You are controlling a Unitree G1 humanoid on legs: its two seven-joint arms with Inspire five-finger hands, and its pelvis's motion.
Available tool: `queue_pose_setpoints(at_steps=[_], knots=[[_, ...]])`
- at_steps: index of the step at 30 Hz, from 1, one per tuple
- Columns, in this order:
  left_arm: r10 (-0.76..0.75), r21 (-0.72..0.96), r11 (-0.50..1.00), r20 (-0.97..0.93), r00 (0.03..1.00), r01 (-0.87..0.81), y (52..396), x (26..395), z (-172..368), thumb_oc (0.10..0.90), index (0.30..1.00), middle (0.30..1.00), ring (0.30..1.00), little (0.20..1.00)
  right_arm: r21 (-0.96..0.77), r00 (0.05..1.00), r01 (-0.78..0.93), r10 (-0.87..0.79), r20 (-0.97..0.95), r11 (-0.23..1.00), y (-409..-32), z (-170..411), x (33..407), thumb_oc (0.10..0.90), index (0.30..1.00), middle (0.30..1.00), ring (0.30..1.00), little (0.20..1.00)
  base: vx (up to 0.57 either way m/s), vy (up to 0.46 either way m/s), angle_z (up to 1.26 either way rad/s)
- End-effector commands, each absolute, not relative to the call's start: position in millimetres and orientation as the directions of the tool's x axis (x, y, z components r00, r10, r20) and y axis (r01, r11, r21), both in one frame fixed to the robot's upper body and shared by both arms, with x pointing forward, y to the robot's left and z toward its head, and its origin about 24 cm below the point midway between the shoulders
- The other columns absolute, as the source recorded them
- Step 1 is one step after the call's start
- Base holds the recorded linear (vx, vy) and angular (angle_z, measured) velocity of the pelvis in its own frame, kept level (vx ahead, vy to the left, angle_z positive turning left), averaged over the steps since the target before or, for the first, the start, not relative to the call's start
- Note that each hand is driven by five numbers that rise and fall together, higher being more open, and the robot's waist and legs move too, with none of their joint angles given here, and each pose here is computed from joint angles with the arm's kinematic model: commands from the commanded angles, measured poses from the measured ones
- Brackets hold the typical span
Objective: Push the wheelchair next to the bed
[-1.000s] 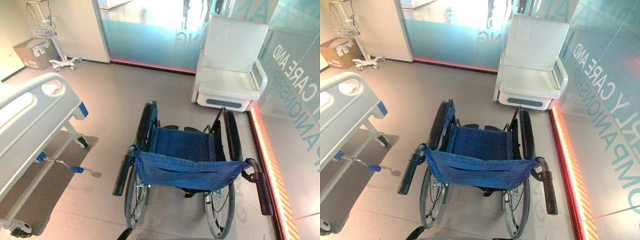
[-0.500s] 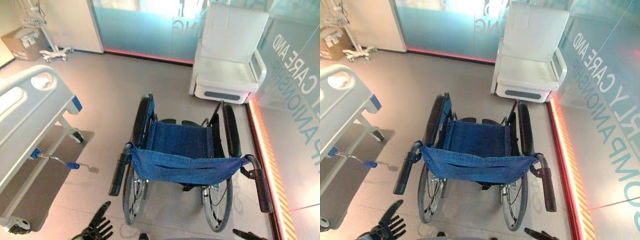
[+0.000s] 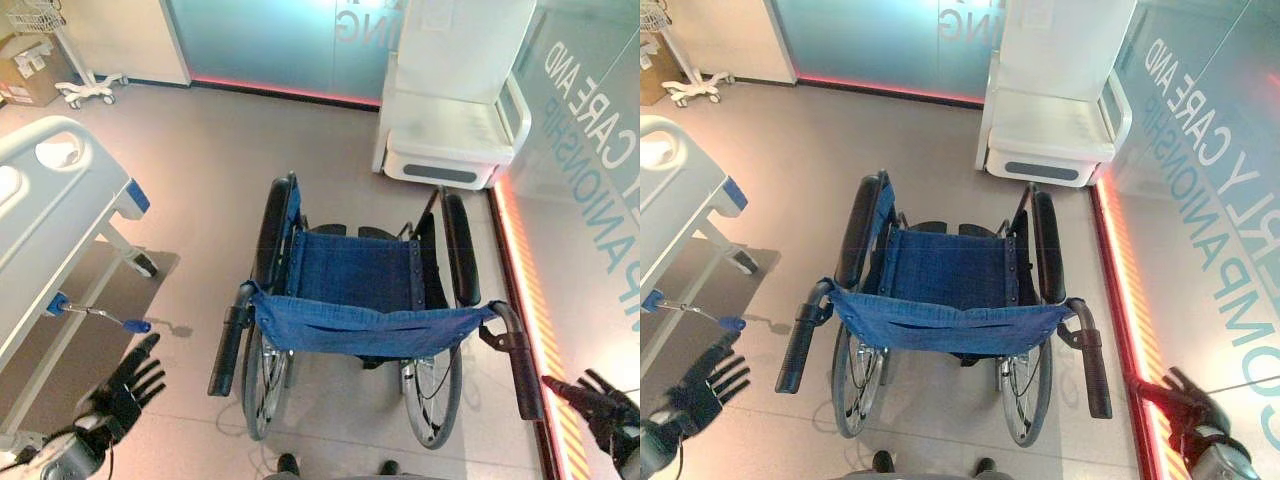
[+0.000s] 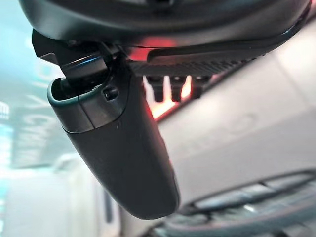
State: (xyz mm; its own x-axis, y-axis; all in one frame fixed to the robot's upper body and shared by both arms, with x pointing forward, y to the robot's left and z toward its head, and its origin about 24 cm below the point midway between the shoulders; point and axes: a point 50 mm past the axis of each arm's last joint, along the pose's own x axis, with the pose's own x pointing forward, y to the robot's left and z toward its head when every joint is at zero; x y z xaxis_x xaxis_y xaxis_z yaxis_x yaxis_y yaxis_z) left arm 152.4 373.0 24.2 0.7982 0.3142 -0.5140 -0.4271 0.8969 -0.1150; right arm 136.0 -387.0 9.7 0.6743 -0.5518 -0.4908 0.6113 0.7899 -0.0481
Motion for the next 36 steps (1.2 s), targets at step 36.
queue_pose_setpoints(at_steps=[36], knots=[[0.155, 0.381, 0.925, -0.348, 0.924, -0.011, 374, 154, 223, 0.8, 0.9, 0.9, 0.9, 0.9, -0.101, 0.956, 0.291, -0.293, -0.011, 0.951, -340, 212, 176, 0.8, 0.9, 0.9, 0.9, 0.9, 0.0, 0.003, -0.01]])
